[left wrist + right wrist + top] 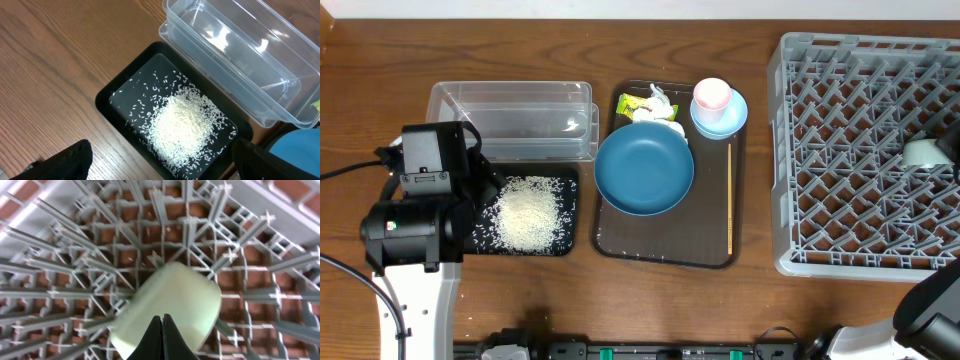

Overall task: Sort waste into correct bins and load items into the dishwasher rack
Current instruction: 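Release the green bowl and withdraw the right gripper upward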

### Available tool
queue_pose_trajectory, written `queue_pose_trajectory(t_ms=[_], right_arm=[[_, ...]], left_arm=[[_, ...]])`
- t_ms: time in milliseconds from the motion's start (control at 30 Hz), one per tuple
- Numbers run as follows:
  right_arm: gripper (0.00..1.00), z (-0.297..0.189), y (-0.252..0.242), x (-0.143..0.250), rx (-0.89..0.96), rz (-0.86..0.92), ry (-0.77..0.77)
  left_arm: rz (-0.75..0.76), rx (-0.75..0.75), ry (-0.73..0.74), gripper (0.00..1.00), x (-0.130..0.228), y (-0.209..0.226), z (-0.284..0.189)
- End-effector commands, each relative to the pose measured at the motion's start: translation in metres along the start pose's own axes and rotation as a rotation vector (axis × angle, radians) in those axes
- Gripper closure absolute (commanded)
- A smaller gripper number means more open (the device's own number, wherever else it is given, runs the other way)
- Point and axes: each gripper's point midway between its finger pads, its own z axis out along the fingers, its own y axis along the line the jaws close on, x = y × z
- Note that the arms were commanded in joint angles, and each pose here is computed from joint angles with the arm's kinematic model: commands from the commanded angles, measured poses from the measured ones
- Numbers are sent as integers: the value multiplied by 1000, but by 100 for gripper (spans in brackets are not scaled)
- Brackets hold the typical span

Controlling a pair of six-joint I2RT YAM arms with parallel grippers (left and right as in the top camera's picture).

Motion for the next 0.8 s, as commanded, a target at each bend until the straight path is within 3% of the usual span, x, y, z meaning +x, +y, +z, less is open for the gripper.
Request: queue_pose_trajectory(t_ms=[0, 500, 767], right_arm=[[99, -3, 19, -3, -98, -14, -9], [99, 32, 19, 14, -84, -40, 50], [99, 13, 19, 3, -80, -38, 13]], left_arm=[[-3, -20, -16, 9, -5, 4, -2], [-3, -20, -16, 9, -5, 4, -2], [-3, -20, -16, 9, -5, 4, -2]])
